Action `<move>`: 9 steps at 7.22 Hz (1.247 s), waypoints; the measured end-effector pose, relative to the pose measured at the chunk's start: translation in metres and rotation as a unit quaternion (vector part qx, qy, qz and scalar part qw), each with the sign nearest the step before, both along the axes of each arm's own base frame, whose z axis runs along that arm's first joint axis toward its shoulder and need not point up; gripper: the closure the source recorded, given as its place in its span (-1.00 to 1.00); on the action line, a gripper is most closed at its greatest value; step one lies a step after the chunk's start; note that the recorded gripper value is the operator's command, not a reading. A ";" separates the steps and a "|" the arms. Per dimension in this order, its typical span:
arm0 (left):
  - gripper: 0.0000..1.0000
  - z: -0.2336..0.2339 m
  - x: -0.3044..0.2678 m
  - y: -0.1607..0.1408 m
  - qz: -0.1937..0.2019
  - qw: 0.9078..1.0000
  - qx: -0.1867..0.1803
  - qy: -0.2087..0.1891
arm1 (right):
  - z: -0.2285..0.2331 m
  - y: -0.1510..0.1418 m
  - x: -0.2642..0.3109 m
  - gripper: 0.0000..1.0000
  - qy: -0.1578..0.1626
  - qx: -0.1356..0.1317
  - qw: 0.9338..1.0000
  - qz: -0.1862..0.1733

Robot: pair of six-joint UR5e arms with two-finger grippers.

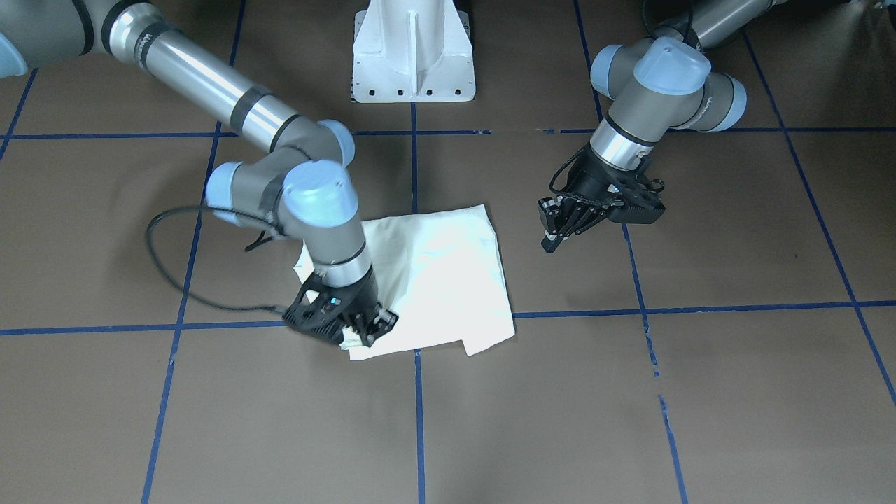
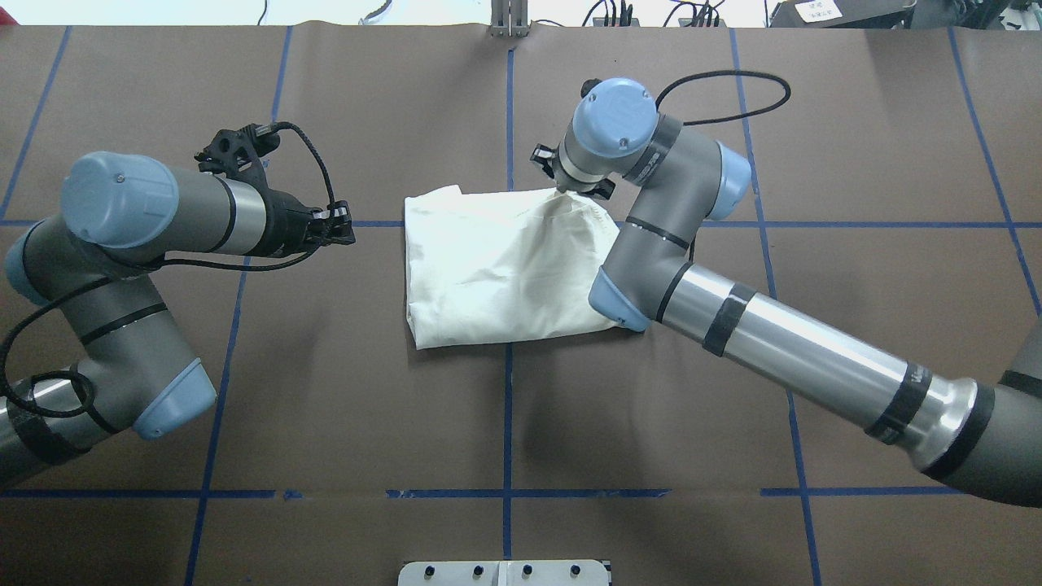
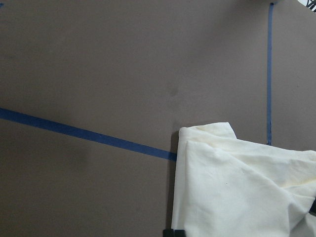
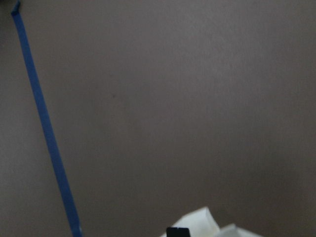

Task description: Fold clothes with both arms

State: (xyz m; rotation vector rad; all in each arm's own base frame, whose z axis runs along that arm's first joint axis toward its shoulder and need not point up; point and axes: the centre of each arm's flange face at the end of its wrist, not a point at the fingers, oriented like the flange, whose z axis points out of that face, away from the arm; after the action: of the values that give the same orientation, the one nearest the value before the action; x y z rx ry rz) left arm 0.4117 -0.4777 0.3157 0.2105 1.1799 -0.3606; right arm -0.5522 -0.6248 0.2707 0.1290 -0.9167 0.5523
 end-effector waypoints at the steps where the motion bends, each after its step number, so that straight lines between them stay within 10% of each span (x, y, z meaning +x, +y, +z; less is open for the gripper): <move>1: 1.00 0.001 0.001 -0.001 0.000 1.000 -0.001 -0.001 | 0.005 -0.026 0.026 1.00 0.004 0.007 1.000 -0.005; 9: 1.00 -0.095 0.160 -0.078 0.033 0.999 -0.006 -0.022 | 0.098 -0.026 0.200 1.00 -0.011 0.024 0.998 -0.054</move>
State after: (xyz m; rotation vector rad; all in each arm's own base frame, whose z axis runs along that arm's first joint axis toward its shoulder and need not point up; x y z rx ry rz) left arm 0.5717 -0.5555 0.2204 0.1669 1.1382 -0.3040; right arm -0.3522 -0.6512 0.3691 0.1164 -0.9522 0.4314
